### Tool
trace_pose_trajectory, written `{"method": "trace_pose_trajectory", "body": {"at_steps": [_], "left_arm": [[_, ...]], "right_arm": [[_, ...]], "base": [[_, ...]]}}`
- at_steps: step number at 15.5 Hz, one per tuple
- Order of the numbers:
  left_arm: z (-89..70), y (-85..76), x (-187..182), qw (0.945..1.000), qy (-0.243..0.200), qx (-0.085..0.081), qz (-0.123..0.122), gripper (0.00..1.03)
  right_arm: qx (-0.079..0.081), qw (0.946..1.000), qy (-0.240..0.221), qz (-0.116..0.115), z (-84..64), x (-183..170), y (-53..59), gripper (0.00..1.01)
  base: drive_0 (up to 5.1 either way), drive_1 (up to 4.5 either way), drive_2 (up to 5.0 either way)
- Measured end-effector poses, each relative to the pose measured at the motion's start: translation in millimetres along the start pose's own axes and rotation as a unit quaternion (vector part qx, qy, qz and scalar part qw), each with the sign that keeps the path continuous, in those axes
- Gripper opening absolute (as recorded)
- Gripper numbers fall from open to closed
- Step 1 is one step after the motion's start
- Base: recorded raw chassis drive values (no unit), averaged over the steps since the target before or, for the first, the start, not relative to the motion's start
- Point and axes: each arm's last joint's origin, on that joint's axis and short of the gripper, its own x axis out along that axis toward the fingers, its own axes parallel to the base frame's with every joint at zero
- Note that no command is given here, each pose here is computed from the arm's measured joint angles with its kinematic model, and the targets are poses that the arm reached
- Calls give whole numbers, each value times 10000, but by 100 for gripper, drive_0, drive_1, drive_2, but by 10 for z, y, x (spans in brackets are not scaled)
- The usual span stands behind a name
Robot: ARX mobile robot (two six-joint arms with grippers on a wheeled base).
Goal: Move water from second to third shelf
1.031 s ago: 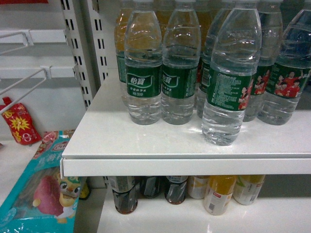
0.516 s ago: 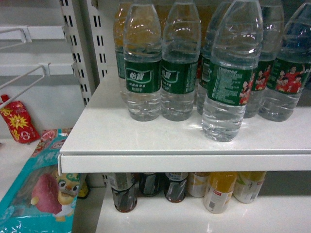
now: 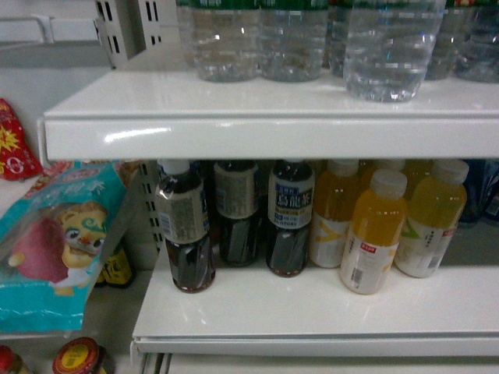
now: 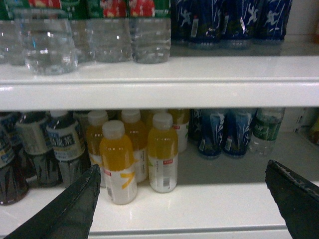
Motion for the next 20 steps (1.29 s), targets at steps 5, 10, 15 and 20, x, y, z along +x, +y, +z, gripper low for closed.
{"method": "trace_pose_trajectory", "body": {"at_steps": [5, 10, 15, 20], "left_arm": [[0, 0, 0, 10000, 0, 2, -2, 98], [-3, 0, 0, 10000, 15, 2, 0, 98], [-2, 0, 0, 10000, 10, 2, 0, 98], [-2, 0, 0, 10000, 10, 2, -2, 98]], "right_arm": [[-8, 10000, -2, -2, 0, 0, 0, 98], [-11, 10000, 17, 2, -3, 0, 0, 98], [-11, 10000, 11, 0, -2, 0, 0, 98], [-11, 10000, 11, 0, -2, 0, 0, 98]], "base": [[0, 0, 0], [0, 0, 0], [0, 0, 0], [0, 0, 0]]}}
